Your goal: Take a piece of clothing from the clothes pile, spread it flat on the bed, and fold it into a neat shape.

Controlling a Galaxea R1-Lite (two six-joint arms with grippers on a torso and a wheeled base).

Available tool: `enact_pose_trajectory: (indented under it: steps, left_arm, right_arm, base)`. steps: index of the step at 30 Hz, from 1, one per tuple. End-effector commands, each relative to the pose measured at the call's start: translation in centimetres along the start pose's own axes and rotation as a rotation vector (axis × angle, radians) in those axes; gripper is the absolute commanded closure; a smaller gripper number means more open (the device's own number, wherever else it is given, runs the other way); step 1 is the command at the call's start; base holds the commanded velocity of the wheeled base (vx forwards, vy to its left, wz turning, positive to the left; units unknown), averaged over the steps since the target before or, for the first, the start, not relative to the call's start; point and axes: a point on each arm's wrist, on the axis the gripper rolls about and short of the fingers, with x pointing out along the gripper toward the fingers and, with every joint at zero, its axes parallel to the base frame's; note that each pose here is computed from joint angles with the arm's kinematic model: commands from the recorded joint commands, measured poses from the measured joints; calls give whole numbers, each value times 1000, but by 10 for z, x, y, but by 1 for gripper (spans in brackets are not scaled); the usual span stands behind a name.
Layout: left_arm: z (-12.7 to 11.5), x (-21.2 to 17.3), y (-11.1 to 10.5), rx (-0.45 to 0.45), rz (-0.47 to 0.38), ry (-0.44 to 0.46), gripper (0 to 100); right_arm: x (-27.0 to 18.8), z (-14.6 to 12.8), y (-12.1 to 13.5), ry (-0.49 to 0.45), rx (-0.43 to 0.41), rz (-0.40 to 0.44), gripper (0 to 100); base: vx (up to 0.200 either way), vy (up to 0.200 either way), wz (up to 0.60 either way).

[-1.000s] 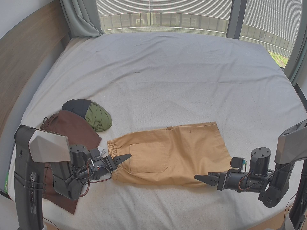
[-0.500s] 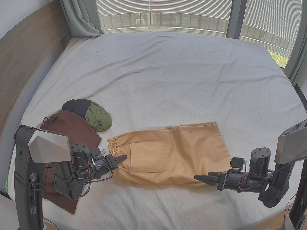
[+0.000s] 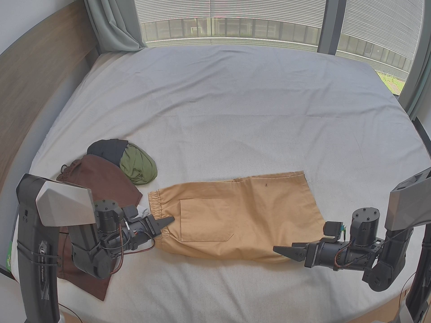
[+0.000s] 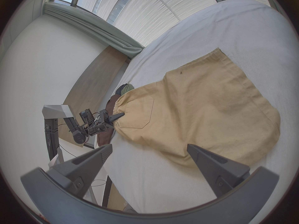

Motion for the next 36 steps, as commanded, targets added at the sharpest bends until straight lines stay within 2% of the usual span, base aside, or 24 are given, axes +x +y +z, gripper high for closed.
enact_pose_trajectory:
  steps: [1, 6, 16, 36]
  left_arm:
    - [7, -11, -10, -23, -22, -4, 100]
    - [17, -20, -18, -43, -68, -4, 100]
    - [31, -40, -15, -52, -102, -2, 100]
    - [36, -48, -7, -59, -94, -9, 100]
  right_arm:
    - [1, -1, 0, 6, 1, 0, 0]
    - [1, -1, -1, 5, 1, -1, 0]
    - [6, -6, -5, 25, 10, -11, 0]
    - [6, -6, -5, 25, 11, -10, 0]
  base:
    - [0, 0, 0]
    - [0, 0, 0]
    - [0, 0, 0]
    - [0, 0, 0]
